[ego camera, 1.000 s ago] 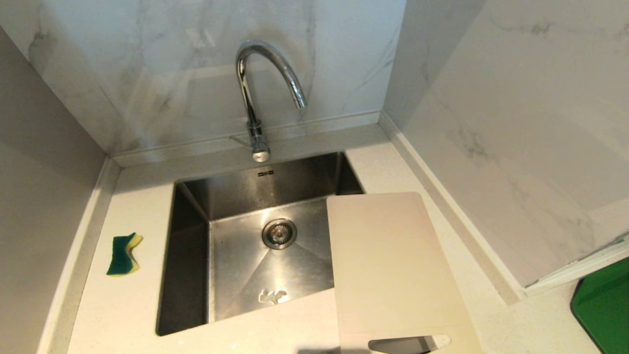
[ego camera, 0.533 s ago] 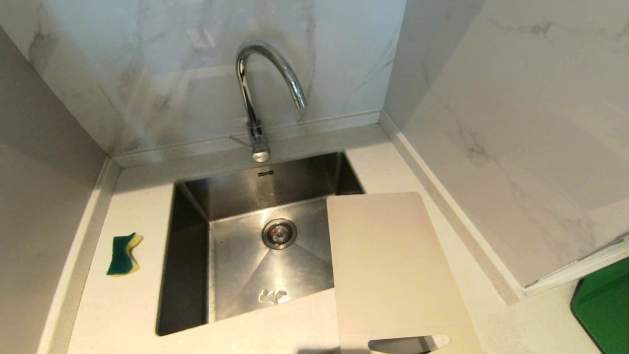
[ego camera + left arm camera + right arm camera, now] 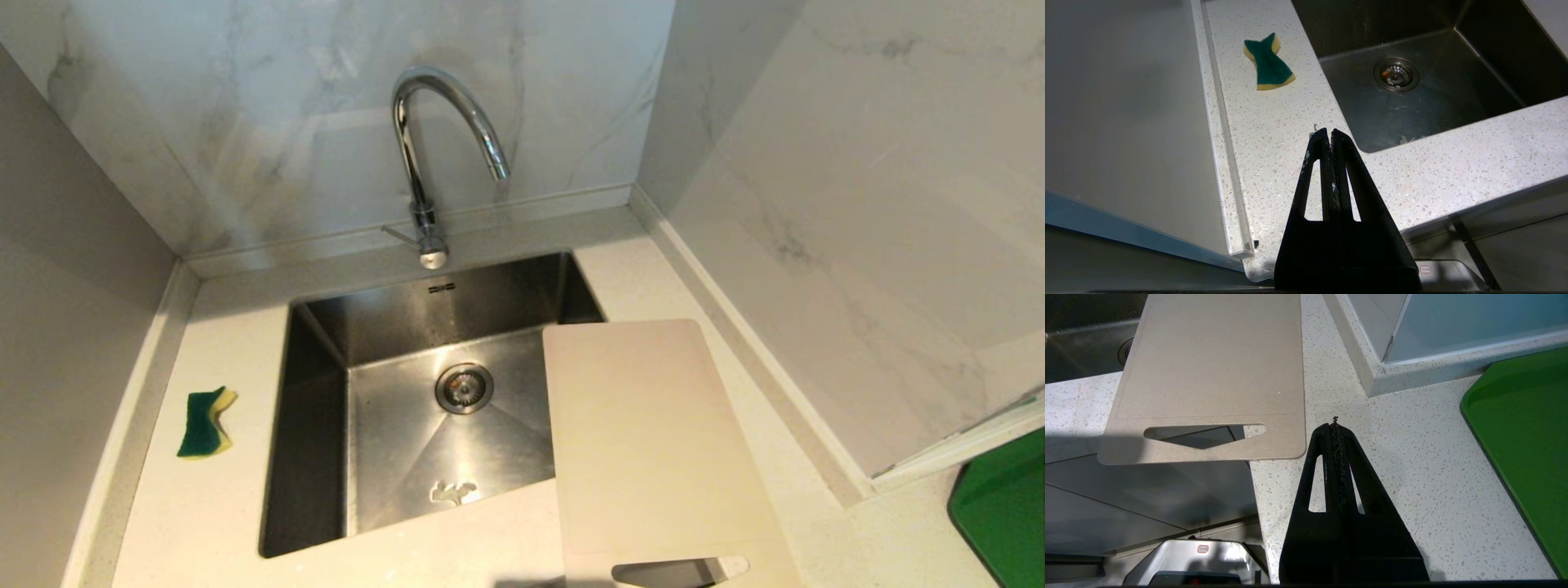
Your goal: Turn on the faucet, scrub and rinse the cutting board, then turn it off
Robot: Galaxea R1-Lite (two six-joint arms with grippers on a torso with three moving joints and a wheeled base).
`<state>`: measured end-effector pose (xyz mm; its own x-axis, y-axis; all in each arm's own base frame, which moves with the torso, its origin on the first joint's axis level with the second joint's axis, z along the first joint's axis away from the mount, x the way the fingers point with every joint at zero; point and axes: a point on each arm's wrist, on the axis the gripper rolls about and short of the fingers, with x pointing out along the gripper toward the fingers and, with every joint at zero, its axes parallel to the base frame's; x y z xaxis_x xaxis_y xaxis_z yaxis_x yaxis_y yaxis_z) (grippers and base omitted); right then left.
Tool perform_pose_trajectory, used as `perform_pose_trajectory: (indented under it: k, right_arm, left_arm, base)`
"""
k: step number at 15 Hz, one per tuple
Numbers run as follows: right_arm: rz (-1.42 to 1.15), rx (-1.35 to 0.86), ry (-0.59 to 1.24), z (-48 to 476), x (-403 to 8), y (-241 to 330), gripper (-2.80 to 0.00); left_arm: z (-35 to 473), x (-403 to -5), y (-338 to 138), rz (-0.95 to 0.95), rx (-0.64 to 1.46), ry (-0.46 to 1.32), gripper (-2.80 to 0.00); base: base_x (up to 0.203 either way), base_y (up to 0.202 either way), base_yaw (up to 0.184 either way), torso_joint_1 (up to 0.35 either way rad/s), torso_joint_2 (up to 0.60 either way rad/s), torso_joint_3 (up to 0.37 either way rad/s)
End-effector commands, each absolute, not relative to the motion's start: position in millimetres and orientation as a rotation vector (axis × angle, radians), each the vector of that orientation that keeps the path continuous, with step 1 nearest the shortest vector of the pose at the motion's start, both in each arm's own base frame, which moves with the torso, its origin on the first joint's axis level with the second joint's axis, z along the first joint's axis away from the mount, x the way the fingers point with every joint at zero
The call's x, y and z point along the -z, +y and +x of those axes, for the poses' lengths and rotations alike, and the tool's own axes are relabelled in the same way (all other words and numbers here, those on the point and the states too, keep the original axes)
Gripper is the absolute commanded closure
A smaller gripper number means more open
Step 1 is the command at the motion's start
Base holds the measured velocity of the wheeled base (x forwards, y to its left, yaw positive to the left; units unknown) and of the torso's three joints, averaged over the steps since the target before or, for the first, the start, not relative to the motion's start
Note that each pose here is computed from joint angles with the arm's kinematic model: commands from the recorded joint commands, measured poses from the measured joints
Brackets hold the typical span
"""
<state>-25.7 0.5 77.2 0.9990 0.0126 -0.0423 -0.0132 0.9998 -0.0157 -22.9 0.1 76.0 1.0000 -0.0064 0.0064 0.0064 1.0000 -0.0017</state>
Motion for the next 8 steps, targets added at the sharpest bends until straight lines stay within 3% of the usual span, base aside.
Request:
perform_pose_trajectory:
  k: [1, 8]
  right_arm:
    - [-0.016, -0.012, 0.041, -25.8, -77.1, 0.4, 0.00]
    - [-0.020, -0.008, 0.041, -25.5, -76.6, 0.3, 0.00]
  left_arm:
    - [-22.8, -75.2, 0.1, -0.002, 0.006, -0.006, 0.00]
    - [-22.8, -75.2, 0.1, -0.002, 0.006, -0.006, 0.00]
  base:
    - [0.000, 0.000, 0.000, 0.000, 0.00, 0.000]
    - [0.000, 0.000, 0.000, 0.000, 0.00, 0.000]
